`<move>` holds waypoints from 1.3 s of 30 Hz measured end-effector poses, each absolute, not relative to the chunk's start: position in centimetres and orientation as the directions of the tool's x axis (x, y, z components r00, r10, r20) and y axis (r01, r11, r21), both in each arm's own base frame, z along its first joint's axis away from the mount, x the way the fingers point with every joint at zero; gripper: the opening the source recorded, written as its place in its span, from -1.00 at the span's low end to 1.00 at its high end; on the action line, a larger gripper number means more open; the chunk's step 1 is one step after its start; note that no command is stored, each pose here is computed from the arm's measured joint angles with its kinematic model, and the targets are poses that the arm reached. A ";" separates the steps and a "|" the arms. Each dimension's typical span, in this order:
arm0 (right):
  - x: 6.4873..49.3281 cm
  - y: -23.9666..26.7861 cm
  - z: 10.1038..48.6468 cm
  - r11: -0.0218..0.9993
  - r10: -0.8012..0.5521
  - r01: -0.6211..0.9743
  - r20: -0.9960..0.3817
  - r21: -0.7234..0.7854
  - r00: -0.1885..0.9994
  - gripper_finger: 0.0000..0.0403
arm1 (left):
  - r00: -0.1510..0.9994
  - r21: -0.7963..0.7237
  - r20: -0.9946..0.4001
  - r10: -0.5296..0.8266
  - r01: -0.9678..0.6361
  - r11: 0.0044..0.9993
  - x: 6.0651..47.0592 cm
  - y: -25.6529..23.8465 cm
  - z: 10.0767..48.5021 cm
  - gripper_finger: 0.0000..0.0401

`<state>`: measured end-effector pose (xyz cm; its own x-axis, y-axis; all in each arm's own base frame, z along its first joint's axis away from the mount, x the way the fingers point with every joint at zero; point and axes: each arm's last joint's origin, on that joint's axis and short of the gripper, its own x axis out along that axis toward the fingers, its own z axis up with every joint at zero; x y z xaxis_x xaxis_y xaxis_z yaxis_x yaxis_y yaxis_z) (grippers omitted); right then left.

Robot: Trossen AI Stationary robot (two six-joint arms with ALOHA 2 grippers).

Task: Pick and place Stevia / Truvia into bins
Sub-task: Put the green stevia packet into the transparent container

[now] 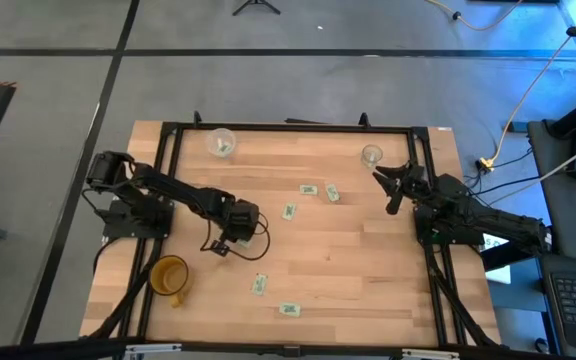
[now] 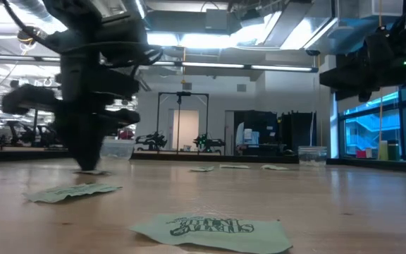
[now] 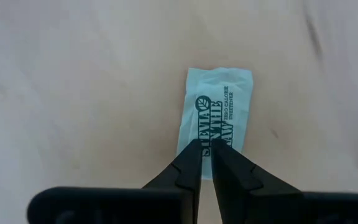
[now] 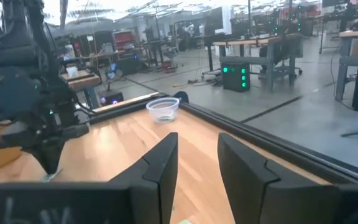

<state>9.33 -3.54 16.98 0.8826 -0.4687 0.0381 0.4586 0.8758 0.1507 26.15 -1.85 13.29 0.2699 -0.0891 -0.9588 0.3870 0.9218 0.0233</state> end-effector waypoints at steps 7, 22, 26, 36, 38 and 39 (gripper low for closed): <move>9.8 -3.5 19.1 0.905 -0.424 0.424 0.018 -0.006 0.905 -0.41 | 0.361 0.122 -0.932 -0.011 0.344 0.931 27.0 -0.2 13.4 -0.85; 18.4 -5.1 25.1 0.918 -0.263 0.101 -0.398 -0.382 0.879 -0.41 | 0.394 0.131 -0.919 -0.009 0.327 0.936 28.3 0.6 11.9 -0.85; 22.1 -5.7 23.9 0.879 -0.212 -0.065 -0.509 -0.472 0.834 -0.41 | 0.427 0.178 -0.904 0.008 0.361 0.915 28.6 0.6 11.9 -0.85; 29.3 -3.4 21.1 0.727 -0.040 -0.409 -0.628 -0.552 0.777 -0.41 | 0.457 0.299 -0.887 0.064 0.464 0.834 28.9 1.0 12.0 -0.85; 30.5 -2.7 20.5 0.699 -0.018 -0.449 -0.641 -0.557 0.767 -0.41 | 0.482 0.313 -0.874 0.067 0.451 0.836 29.2 1.2 12.1 -0.85; 31.1 -2.4 20.1 0.688 -0.008 -0.470 -0.653 -0.554 0.757 -0.41 | 0.495 0.319 -0.866 0.067 0.444 0.837 29.3 1.2 12.1 -0.85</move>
<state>31.05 -2.42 20.08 0.7575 -0.0083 -0.6528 -0.4696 0.6878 -0.5536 29.30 1.23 12.15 0.4947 0.0675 -0.8665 0.4444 0.8371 0.3189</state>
